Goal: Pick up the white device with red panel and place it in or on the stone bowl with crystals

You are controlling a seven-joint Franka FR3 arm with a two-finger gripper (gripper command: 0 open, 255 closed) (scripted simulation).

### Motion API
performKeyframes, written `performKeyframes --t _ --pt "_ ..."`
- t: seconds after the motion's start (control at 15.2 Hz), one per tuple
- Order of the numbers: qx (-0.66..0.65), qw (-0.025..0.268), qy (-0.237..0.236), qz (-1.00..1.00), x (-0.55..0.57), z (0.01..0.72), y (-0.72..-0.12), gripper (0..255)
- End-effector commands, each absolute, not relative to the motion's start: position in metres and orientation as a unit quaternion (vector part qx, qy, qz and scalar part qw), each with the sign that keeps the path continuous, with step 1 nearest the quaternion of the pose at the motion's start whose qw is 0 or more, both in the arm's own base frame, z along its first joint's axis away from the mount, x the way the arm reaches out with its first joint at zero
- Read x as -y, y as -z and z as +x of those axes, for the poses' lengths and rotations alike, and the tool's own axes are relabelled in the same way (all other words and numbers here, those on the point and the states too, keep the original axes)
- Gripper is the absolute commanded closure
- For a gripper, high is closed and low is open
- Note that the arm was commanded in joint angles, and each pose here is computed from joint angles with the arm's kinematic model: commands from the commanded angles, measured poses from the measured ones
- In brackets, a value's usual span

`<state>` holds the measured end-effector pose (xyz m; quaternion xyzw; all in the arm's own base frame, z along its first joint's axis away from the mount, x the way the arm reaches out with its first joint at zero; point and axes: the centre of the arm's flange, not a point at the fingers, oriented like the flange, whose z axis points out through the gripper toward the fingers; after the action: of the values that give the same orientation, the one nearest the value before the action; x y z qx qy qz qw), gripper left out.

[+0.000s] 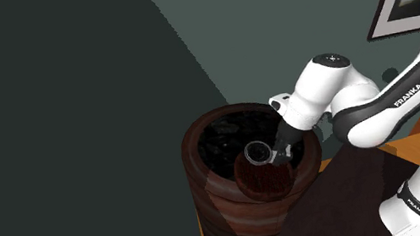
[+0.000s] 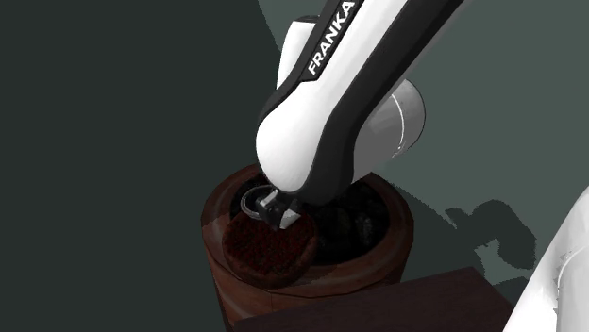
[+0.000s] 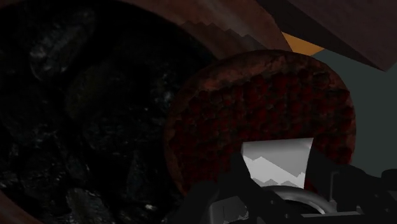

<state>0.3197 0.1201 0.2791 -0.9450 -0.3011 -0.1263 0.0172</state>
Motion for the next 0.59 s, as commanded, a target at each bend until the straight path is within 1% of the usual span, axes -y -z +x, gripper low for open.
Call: performKeyframes --t 0.0,0.2,0.53 --pt "0.301 0.017 0.127 -0.945 -0.122 0.319 -0.269 255" --pt "0.301 0.017 0.127 -0.945 -0.122 0.319 -0.251 255" --pt "0.301 0.017 0.127 -0.945 -0.122 0.319 -0.251 255"
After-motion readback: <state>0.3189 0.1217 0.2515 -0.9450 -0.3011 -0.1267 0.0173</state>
